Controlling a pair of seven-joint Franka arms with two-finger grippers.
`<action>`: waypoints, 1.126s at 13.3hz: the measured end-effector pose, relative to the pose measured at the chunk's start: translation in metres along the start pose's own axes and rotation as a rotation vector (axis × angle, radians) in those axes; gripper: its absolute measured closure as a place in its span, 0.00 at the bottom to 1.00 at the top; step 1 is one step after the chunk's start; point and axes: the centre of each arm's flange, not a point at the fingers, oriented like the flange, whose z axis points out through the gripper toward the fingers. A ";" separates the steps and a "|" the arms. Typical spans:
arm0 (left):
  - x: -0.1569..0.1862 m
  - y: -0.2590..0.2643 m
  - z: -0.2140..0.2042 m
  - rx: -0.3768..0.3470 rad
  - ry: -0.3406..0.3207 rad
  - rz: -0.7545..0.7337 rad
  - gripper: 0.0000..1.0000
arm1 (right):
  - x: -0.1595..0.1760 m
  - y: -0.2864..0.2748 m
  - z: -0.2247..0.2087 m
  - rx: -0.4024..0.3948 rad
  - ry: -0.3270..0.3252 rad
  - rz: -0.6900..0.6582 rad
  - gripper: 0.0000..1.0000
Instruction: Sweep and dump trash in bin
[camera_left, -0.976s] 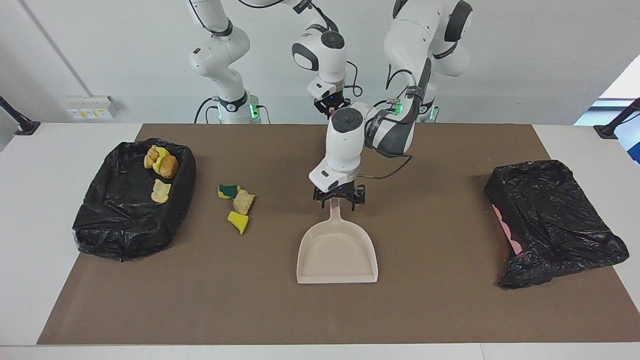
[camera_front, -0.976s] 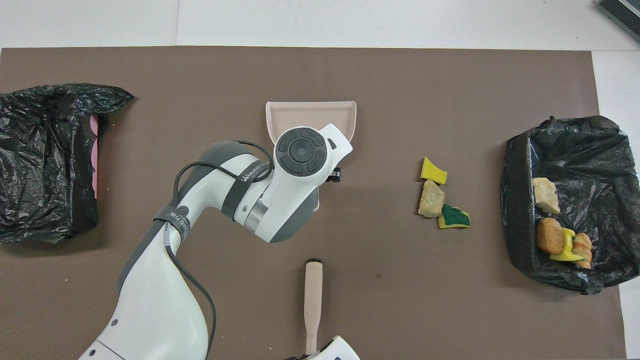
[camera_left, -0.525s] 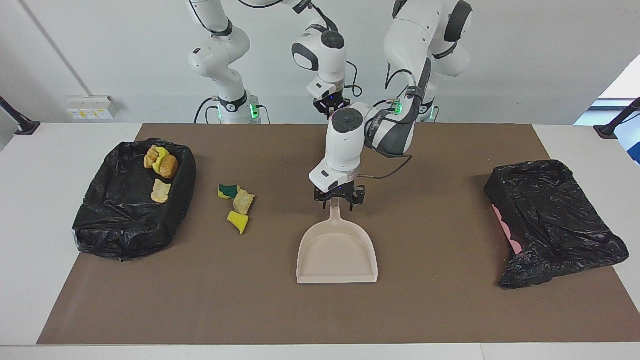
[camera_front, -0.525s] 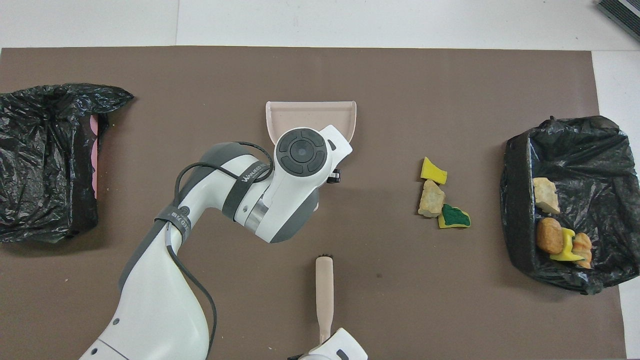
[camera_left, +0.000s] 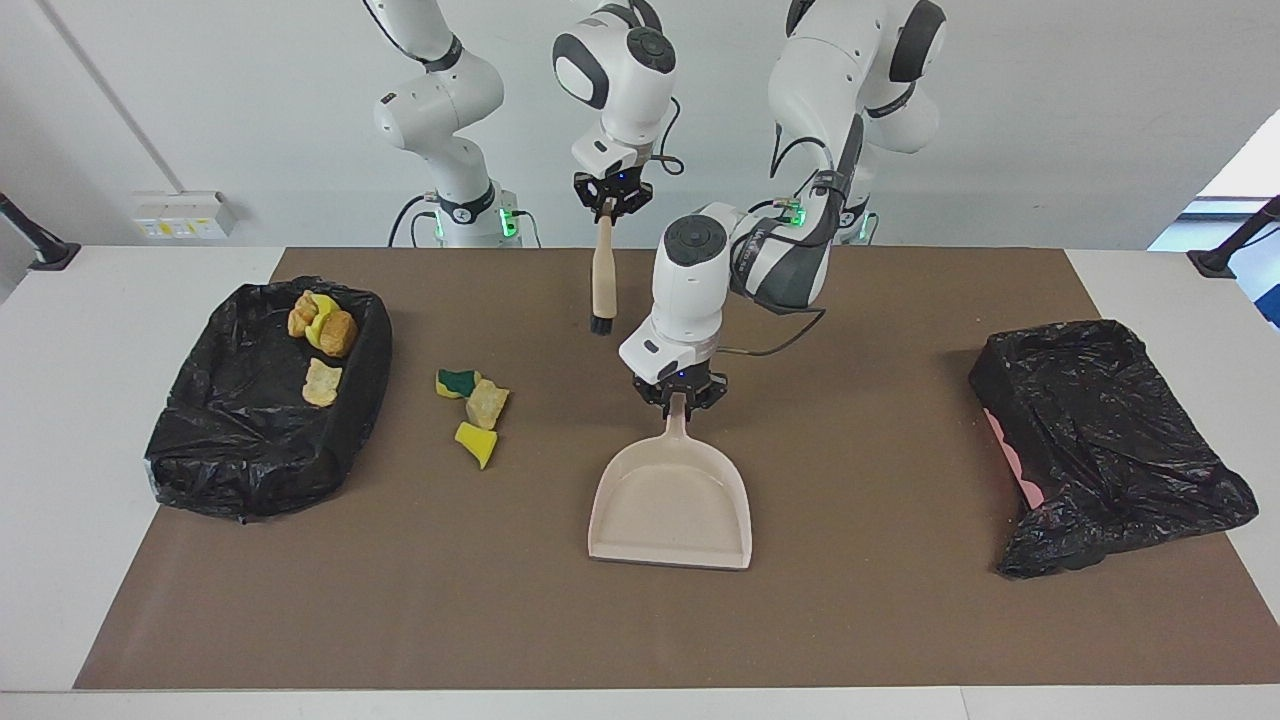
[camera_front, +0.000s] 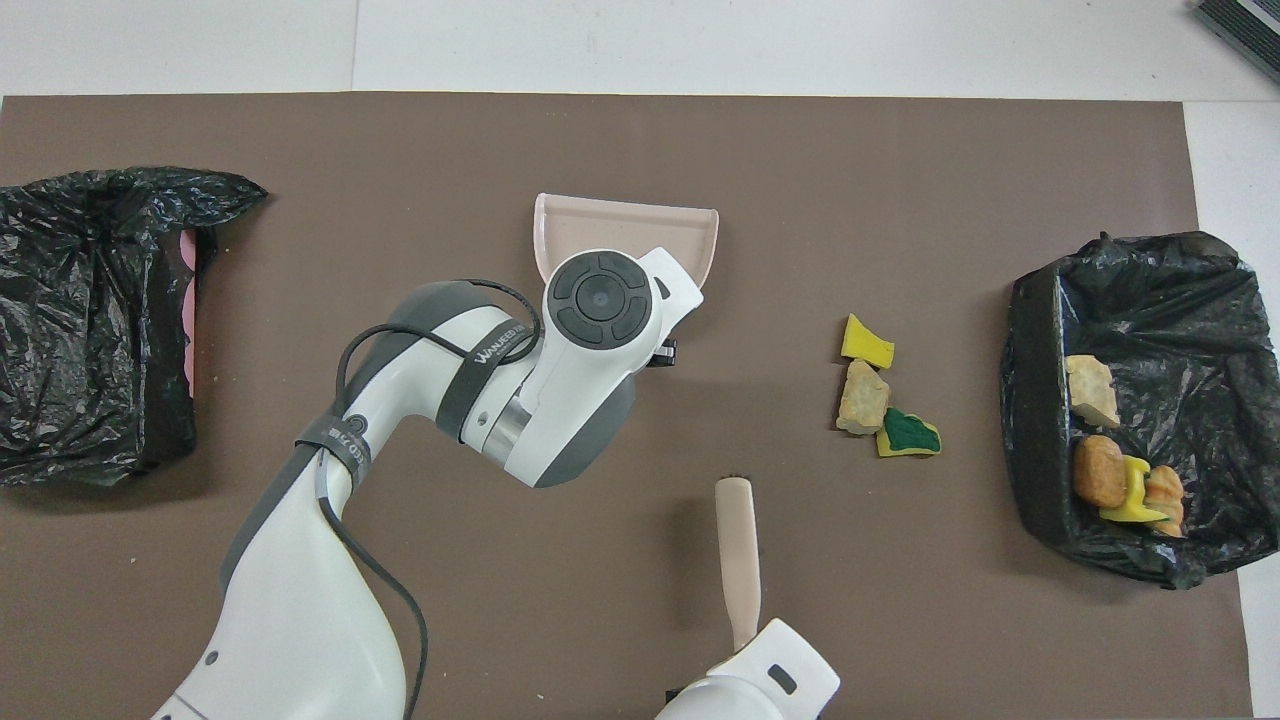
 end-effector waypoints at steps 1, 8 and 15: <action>-0.003 -0.006 -0.017 0.006 -0.011 0.041 0.69 | 0.010 0.016 -0.001 -0.030 0.005 -0.005 0.74; -0.011 -0.037 -0.049 0.030 -0.092 0.391 0.69 | 0.130 0.147 0.038 -0.148 0.060 -0.006 0.74; -0.023 -0.045 -0.033 0.016 -0.162 0.722 0.69 | 0.186 0.195 0.098 -0.140 0.022 -0.153 0.74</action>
